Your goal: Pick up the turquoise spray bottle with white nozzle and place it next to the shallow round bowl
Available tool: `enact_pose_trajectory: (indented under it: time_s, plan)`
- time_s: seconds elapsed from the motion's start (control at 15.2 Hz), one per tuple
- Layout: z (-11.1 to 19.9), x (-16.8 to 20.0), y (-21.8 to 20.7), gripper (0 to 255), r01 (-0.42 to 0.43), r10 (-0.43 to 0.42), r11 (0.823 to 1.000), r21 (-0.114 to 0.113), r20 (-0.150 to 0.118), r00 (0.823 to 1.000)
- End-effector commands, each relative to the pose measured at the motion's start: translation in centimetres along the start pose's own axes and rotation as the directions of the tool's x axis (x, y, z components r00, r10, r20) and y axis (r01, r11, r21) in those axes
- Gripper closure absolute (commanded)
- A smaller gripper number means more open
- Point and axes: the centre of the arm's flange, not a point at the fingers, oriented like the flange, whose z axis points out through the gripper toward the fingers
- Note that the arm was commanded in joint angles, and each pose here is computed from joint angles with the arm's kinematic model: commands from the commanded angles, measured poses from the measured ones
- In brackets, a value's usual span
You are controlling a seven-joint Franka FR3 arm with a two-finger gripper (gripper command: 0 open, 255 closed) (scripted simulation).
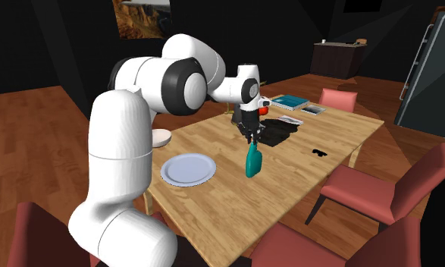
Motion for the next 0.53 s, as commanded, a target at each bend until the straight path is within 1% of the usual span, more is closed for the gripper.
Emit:
enact_pose_trajectory:
  time_s: [0.0, 0.46]
  plan:
    - [-0.8, 0.1, 0.1, 255, 0.000, 0.000, 1.000, 0.000, 0.000, 1.000]
    - [-4.5, 0.4, 0.4, 255, 0.000, 0.000, 1.000, 0.000, 0.000, 1.000]
